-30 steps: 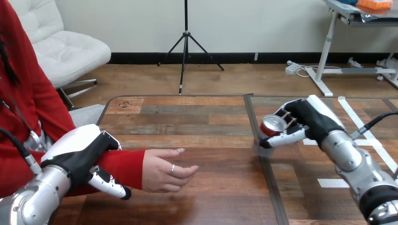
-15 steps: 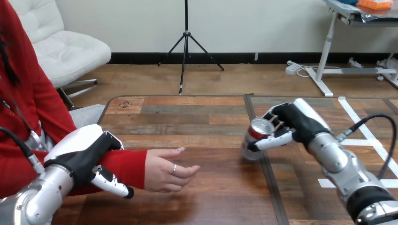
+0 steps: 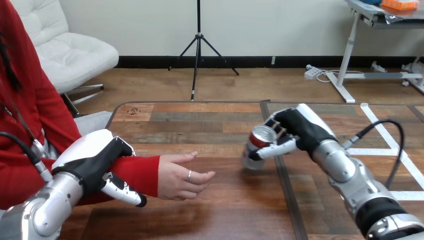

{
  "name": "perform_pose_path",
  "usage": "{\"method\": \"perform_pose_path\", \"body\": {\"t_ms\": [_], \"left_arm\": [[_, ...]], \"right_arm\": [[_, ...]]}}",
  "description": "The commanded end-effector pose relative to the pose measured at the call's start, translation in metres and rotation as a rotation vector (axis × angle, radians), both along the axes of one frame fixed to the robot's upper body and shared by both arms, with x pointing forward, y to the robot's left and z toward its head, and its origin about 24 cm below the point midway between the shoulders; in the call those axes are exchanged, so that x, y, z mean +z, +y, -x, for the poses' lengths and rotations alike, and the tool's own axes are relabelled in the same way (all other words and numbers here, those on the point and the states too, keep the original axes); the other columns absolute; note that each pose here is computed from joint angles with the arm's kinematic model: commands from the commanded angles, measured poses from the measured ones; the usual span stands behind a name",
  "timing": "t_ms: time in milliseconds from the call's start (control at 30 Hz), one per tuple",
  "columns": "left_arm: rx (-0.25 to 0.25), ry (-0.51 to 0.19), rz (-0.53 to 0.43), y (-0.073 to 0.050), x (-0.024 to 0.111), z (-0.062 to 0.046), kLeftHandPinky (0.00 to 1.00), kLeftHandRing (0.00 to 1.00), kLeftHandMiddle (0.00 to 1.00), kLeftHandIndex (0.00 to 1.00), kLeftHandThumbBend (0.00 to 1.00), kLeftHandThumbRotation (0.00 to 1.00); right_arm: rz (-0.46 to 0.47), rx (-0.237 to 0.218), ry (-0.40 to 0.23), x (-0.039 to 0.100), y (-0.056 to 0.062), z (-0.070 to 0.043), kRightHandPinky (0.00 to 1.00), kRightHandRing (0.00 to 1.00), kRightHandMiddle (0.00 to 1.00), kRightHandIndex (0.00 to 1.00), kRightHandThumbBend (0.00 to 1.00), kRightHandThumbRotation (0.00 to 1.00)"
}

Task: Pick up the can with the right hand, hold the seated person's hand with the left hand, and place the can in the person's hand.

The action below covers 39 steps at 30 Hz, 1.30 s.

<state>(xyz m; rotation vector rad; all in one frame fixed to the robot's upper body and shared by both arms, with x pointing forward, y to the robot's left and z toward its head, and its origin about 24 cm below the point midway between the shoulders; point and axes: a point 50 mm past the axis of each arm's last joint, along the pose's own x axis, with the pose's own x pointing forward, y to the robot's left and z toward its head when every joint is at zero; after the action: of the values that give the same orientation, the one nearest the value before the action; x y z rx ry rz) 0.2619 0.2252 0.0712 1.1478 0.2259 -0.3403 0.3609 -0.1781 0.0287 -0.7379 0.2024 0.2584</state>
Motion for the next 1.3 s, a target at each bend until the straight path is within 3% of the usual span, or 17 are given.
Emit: {"method": "perform_pose_path", "body": {"t_ms": [0,1267], "left_arm": [[-0.166,-0.429,0.096,-0.046,0.090,-0.038,0.17,0.23,0.30,0.34,0.77,0.00],[-0.186,-0.483,0.170,-0.072,0.105,-0.051,0.15,0.21,0.30,0.36,0.73,0.00]], "right_arm": [[-0.052,0.129,-0.259,0.070,0.040,-0.026,0.31,0.37,0.43,0.46,0.74,0.00],[-0.137,0.291,-0.358,0.095,0.085,-0.017,0.30,0.36,0.41,0.44,0.74,0.00]]}}
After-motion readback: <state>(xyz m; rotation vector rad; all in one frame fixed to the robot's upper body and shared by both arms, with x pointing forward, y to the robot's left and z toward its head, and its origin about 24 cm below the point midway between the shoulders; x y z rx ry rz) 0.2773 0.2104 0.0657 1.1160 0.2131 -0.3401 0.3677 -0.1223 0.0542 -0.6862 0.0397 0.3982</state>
